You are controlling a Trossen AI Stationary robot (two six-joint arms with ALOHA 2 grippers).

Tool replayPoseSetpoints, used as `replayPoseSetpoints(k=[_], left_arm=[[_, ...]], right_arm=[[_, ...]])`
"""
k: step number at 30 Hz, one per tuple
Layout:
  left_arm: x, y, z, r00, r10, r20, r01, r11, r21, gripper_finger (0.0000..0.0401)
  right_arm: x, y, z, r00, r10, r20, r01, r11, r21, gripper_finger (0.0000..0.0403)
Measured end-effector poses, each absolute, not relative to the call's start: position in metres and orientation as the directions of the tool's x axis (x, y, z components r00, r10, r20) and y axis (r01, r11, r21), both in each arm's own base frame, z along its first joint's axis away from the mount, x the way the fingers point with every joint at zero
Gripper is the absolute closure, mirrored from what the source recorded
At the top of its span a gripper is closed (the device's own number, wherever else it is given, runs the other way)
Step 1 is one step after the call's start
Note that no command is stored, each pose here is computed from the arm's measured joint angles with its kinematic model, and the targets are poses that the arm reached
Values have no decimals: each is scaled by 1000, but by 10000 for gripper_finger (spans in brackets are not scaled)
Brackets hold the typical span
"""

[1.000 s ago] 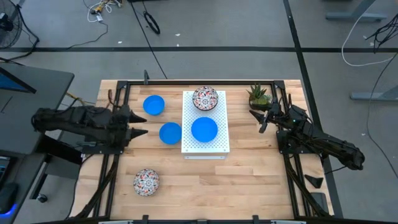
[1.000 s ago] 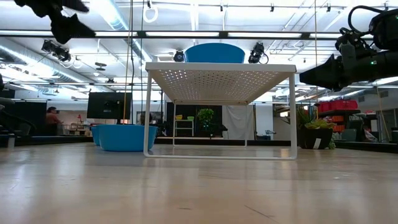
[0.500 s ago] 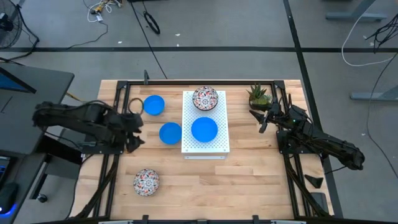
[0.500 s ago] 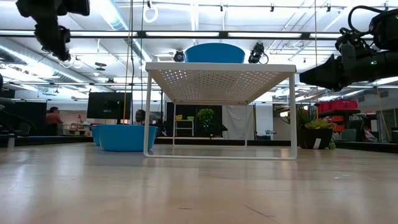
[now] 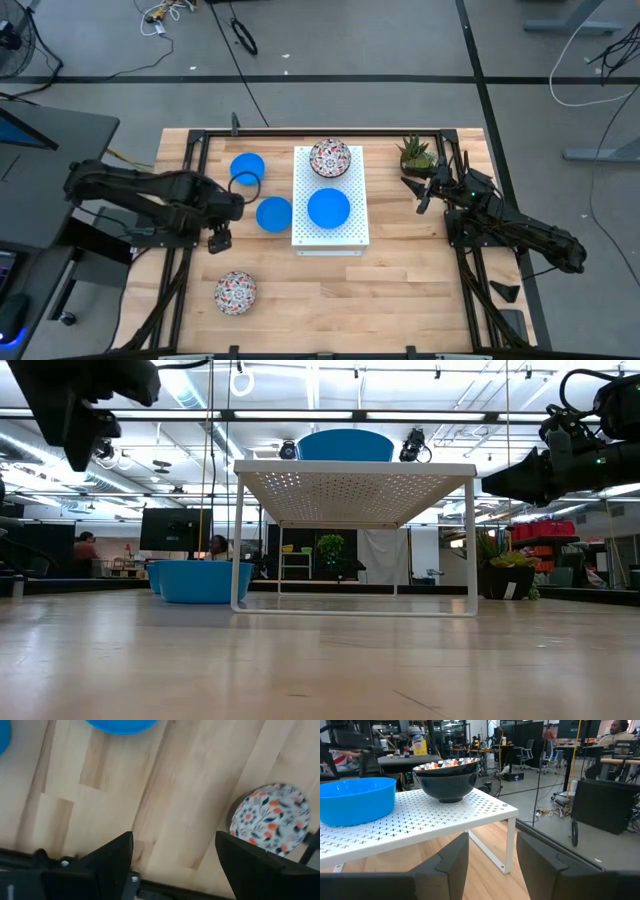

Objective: Pick & Place Mini bowls
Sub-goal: Stack the white bowl on top of the other white bowl on the shelf

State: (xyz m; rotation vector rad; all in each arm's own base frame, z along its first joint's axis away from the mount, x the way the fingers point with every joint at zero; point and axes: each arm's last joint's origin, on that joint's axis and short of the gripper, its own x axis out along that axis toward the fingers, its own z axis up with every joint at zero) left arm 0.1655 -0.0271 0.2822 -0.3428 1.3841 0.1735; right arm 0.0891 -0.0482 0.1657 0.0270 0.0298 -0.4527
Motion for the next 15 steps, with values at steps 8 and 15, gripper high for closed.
replayPoseSetpoints(k=[8,15], left_arm=[[182,-30,280,146,-73,-987,-125,988,-92,113],[181,-38,280,146,-54,-988,62,997,-46,113]], right_arm=[[89,-48,166,899,-437,-35,438,899,19,234],[89,-48,166,899,-437,-35,438,899,19,234]])
